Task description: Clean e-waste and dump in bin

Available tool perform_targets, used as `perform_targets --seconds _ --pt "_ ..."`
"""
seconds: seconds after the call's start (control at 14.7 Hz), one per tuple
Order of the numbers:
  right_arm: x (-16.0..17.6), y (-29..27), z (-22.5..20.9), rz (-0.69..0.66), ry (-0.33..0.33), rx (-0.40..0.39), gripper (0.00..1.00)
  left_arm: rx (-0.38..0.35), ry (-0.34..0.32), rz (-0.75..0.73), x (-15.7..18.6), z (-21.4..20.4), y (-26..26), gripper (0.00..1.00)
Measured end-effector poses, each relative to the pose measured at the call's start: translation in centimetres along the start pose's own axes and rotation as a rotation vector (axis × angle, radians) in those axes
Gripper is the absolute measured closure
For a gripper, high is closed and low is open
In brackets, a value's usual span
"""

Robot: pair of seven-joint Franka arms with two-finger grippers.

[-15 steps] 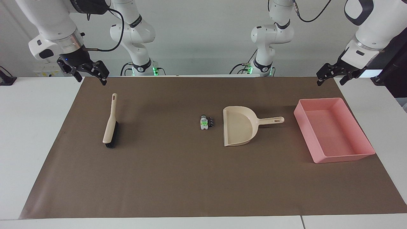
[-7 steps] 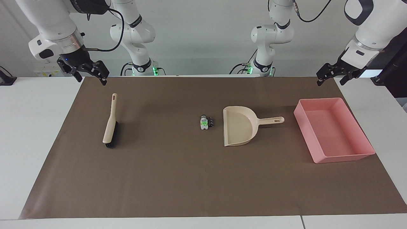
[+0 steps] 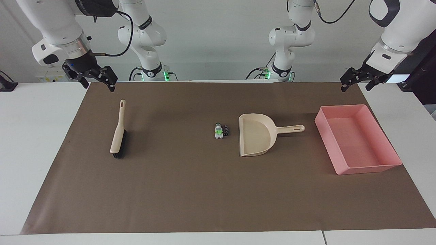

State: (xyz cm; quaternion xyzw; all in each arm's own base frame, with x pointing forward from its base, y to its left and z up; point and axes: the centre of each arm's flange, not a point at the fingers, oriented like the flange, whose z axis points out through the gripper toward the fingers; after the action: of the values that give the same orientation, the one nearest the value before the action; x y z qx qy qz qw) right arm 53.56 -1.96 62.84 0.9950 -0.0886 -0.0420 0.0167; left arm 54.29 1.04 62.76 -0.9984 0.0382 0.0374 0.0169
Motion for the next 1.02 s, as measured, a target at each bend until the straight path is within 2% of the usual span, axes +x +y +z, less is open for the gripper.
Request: perform_targets --seconds 0.2,0.41,0.61,0.89,1.02 --pt "-0.6 0.9 3.5 -0.023 0.001 0.002 0.00 0.005 0.042 0.107 0.6 -0.4 1.9 0.01" --pt "-2.5 3.0 10.0 -0.066 0.034 0.012 0.00 0.015 0.054 0.390 1.1 0.3 5.7 0.02" --pt "-4.3 4.2 15.8 -0.100 0.019 0.015 0.00 0.028 0.067 0.661 1.9 2.6 9.2 0.03" --pt "-4.4 4.4 23.3 -0.120 0.022 0.017 0.00 0.039 0.039 0.995 2.3 6.0 12.3 0.03" --pt "-4.8 4.8 26.3 -0.143 0.012 0.018 0.00 0.099 0.008 1.123 2.3 8.0 13.9 0.03"
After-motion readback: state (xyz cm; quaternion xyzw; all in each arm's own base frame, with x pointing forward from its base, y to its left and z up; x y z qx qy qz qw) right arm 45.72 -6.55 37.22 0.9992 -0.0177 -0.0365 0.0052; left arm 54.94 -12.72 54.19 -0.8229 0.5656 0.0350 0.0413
